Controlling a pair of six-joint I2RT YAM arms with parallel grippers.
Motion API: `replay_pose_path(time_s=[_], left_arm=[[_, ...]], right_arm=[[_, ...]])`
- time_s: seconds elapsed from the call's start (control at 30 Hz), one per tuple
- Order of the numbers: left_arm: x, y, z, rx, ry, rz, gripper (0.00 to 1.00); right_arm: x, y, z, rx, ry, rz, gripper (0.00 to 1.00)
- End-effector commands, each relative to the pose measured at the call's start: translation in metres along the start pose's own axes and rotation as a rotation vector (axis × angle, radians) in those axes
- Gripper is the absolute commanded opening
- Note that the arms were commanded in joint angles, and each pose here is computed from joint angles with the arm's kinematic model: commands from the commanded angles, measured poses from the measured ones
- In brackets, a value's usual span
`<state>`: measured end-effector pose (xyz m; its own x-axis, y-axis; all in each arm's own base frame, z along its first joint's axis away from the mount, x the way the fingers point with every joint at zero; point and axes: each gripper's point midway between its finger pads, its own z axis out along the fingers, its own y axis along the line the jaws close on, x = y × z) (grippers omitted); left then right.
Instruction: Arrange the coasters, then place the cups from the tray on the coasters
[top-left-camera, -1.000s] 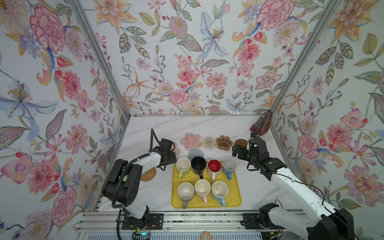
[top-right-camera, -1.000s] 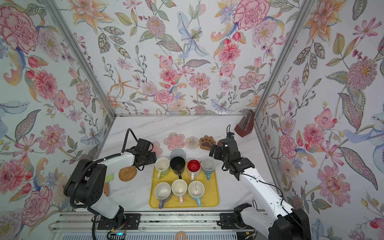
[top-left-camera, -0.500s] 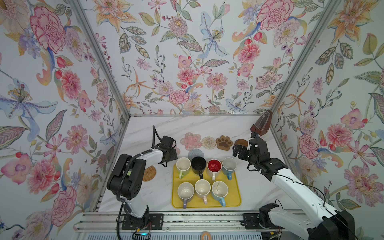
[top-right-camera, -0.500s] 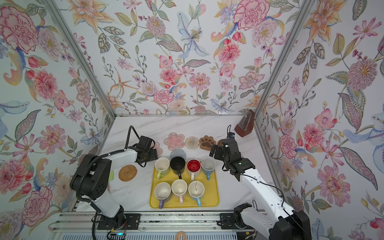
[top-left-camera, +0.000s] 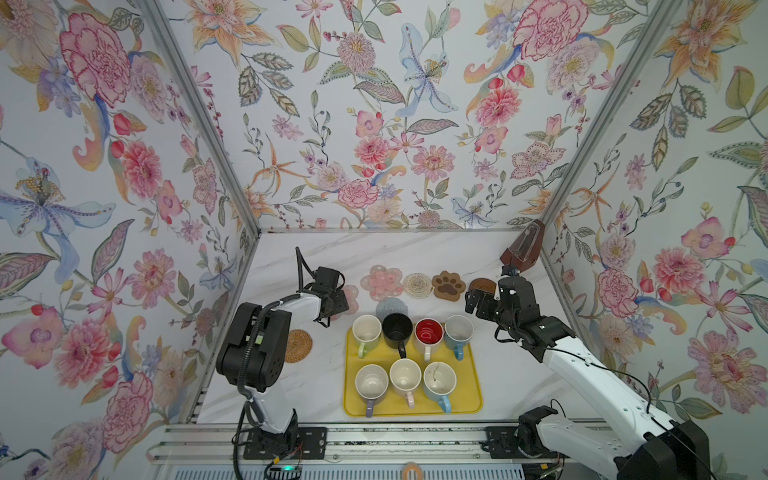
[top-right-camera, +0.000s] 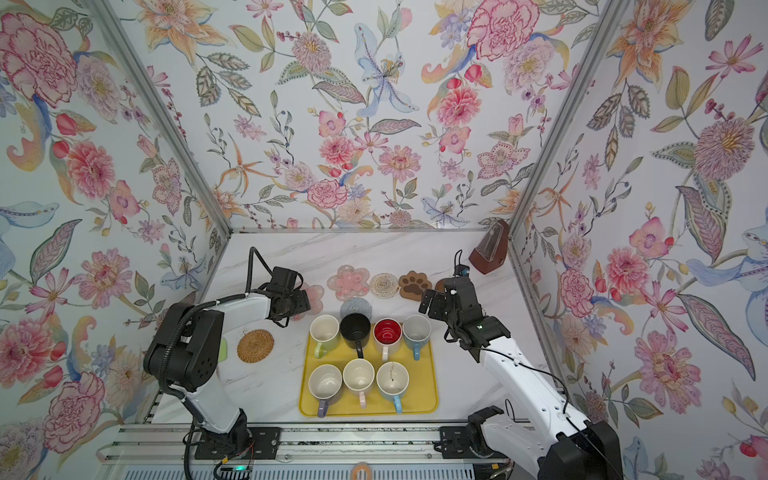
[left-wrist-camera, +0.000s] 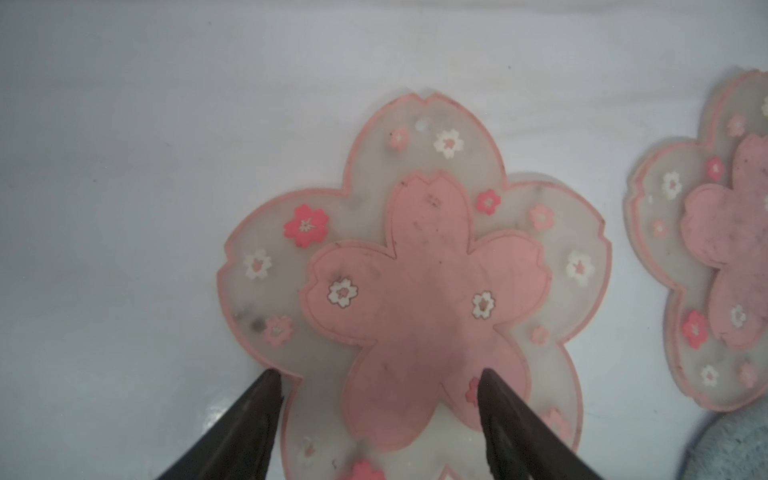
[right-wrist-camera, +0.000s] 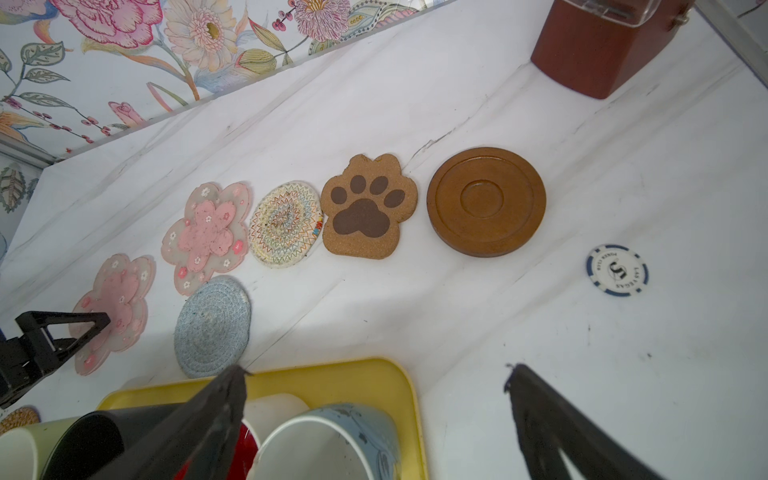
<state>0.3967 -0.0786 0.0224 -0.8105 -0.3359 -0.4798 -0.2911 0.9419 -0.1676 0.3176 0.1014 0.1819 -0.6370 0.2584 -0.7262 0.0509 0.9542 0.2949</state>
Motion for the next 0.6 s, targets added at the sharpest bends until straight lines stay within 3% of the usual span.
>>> replay_pose_path(time_s=[0.0,0.33,0.57], left_arm=[[0.029,0.016,0.019,-0.044,0.120,-0.030,0.76],[0.004,0.012,0.023,-0.004,0.075,-0.083,0.76],[-0.020,0.009,-0.017,0.046,0.000,-0.093,0.77]], right_arm=[[0.000,-0.003,0.000,0.018,-0.003,-0.004,0.99],[-0.003,-0.002,0.000,0.022,0.001,-0.007,0.99],[-0.003,-0.001,0.001,0.022,0.006,-0.006,0.99]])
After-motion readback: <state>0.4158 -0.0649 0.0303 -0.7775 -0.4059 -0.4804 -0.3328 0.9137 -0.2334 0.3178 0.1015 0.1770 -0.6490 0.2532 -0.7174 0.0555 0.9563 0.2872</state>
